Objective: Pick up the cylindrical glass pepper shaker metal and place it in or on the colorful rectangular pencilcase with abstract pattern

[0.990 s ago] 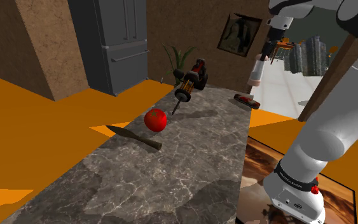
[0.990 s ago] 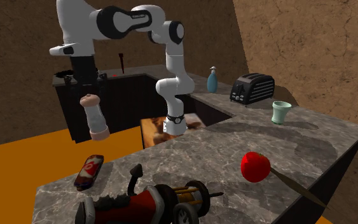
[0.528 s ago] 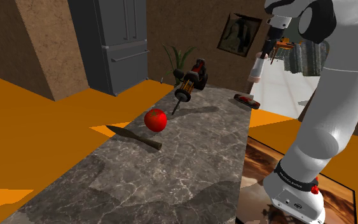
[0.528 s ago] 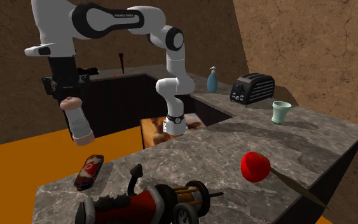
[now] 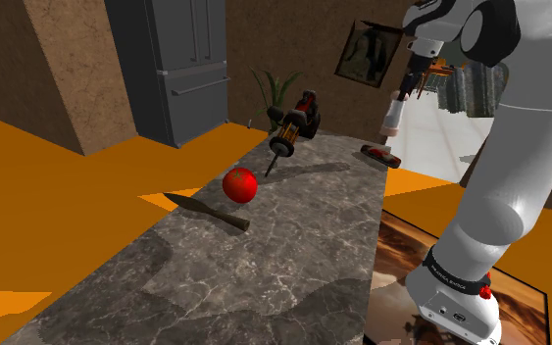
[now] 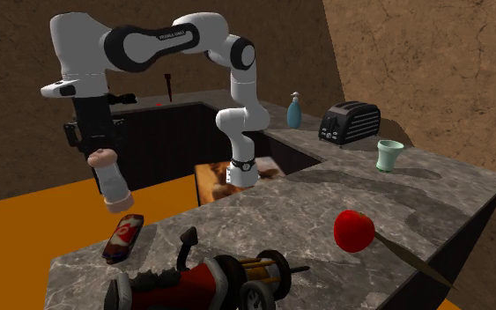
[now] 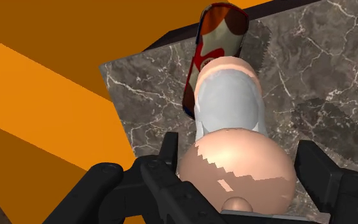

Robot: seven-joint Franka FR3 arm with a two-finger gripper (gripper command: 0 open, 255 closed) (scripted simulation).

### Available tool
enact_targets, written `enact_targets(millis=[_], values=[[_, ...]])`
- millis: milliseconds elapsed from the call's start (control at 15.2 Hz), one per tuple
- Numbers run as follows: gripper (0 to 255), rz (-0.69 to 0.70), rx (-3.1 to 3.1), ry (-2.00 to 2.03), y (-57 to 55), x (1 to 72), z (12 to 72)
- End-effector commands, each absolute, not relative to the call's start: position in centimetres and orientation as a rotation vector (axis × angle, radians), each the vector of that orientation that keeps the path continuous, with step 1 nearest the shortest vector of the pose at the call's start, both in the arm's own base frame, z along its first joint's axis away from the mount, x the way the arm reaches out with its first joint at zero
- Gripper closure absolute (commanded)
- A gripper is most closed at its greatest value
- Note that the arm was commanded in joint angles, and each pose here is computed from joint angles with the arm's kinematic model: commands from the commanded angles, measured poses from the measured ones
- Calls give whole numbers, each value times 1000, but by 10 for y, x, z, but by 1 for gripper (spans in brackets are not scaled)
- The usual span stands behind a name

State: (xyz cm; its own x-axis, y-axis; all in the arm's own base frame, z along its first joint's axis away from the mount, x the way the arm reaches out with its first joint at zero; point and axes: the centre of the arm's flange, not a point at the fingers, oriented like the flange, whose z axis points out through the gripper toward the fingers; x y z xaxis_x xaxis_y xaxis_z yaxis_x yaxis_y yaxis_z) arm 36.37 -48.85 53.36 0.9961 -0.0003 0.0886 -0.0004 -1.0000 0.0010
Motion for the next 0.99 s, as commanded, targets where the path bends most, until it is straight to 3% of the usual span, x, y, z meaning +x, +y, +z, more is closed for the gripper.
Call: enact_targets(millis=[0, 924], values=[[255, 140, 3137, -1, -489, 363, 523], [255, 140, 3137, -1, -489, 363, 449]])
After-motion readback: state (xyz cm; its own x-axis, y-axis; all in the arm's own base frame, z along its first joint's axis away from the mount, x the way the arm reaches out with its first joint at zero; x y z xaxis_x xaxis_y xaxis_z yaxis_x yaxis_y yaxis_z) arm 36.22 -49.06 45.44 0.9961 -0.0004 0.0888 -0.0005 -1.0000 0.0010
